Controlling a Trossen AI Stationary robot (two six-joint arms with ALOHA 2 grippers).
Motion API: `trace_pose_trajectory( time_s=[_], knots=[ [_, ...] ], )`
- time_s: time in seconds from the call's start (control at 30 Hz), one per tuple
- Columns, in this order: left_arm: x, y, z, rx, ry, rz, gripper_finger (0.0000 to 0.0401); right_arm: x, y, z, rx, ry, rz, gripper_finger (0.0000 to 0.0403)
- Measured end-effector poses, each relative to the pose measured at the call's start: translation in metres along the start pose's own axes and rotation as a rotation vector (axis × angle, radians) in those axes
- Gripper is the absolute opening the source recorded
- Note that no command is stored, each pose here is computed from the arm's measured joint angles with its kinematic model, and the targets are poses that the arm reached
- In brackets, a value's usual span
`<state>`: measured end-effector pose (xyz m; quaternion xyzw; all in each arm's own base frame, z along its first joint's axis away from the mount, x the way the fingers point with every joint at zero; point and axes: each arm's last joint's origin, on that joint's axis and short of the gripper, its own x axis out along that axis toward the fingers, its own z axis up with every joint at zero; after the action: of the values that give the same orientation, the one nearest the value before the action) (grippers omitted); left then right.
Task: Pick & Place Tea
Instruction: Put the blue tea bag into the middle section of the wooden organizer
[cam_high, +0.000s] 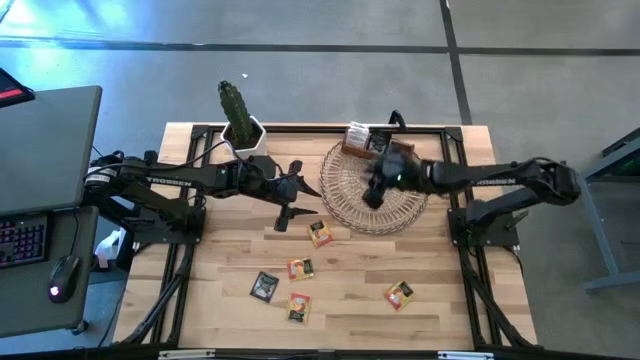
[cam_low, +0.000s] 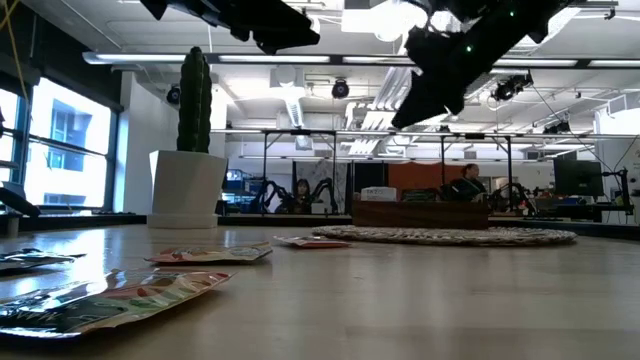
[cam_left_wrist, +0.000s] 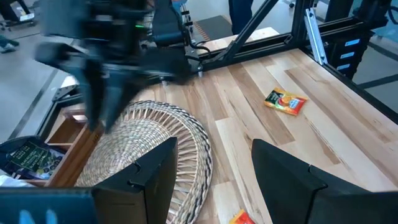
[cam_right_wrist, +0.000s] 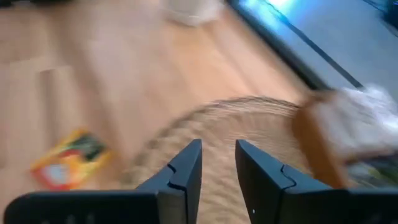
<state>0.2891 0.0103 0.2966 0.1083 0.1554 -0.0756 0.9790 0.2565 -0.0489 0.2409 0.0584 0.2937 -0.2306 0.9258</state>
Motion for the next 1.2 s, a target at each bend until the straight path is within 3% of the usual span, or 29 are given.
trace_pose_trajectory(
  time_s=[0.2,0.43,0.67,0.87,1.2],
  knots=[
    [0.0,0.0,0.0,0.0,0.002,0.0,0.0202,0.013,0.058,-0.01,-0.149,-0.058,0.21,0.0093],
    [0.0,0.0,0.0,0.0,0.001,0.0,0.0202,0.028,0.093,-0.02,-0.301,-0.131,0.398,0.0098],
    [0.0,0.0,0.0,0.001,-0.003,0.0,0.0202,0.043,0.11,-0.016,-0.233,-0.283,0.602,0.0098],
    [0.0,0.001,0.004,-0.001,-0.047,0.008,0.0202,0.058,0.113,-0.025,-0.233,-0.264,0.615,0.0099],
    [0.0,0.0,0.002,-0.247,-0.025,-0.026,0.0202,0.063,0.108,-0.024,-0.221,-0.258,0.59,0.0099]
  ],
)
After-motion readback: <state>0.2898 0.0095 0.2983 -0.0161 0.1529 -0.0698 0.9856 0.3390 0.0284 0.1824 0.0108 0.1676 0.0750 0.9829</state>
